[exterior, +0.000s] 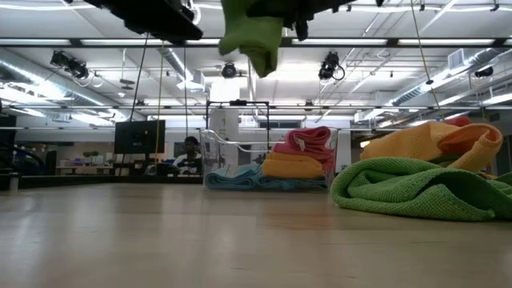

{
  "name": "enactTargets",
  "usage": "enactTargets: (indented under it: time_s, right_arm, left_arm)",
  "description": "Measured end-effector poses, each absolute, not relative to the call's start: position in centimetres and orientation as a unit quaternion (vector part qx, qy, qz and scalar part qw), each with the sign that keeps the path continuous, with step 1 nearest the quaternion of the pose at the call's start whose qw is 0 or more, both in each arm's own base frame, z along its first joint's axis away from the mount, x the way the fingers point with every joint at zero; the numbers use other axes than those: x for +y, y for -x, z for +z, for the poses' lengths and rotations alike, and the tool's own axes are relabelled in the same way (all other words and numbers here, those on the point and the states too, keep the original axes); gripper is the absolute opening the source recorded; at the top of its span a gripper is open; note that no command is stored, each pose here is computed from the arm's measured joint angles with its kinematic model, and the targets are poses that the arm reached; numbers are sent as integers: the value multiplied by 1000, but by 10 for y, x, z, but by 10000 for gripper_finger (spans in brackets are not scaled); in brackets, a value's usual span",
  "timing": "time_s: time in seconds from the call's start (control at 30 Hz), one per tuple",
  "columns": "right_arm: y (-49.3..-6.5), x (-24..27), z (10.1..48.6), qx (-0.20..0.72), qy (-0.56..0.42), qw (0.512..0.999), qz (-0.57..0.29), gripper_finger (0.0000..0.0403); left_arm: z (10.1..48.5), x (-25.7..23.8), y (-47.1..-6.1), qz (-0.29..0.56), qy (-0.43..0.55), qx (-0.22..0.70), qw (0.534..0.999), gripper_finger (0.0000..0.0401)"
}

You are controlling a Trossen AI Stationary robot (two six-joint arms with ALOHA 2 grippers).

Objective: Fold microfiber towels
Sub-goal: Put the folded green microfiber cloth into the transparent bin

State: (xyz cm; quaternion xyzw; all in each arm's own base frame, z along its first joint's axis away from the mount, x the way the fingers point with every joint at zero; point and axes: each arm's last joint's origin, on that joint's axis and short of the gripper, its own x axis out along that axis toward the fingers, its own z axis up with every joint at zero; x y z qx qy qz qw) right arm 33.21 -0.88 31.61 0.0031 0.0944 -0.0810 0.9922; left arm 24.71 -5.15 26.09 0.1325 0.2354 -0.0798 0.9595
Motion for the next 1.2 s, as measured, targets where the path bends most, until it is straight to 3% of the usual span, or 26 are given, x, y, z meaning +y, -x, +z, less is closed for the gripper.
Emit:
enactTargets:
  time_s: [0.2, 0.4, 0.57, 0.73, 1.03, 1.2]
  right_arm:
    - [-355, -17, 293, 86, -22, 992, -92, 42]
    - [-376, -43, 262, 87, -82, 986, -116, 42]
    - [-385, -69, 241, 80, -144, 978, -131, 42]
    - [-386, -92, 230, 70, -194, 968, -143, 42]
    - [-385, -115, 215, 69, -296, 940, -155, 42]
    - [-388, -117, 206, 65, -344, 921, -173, 42]
  left_arm:
    - [242, -56, -226, -96, -129, 195, 968, 8]
    - [220, -55, -207, -101, -117, 180, 971, 27]
    - [205, -53, -190, -103, -116, 152, 976, 14]
    - [200, -48, -174, -102, -121, 122, 980, 7]
    - [203, -43, -157, -98, -113, 77, 986, 29]
    - [197, -42, -155, -97, -114, 80, 985, 17]
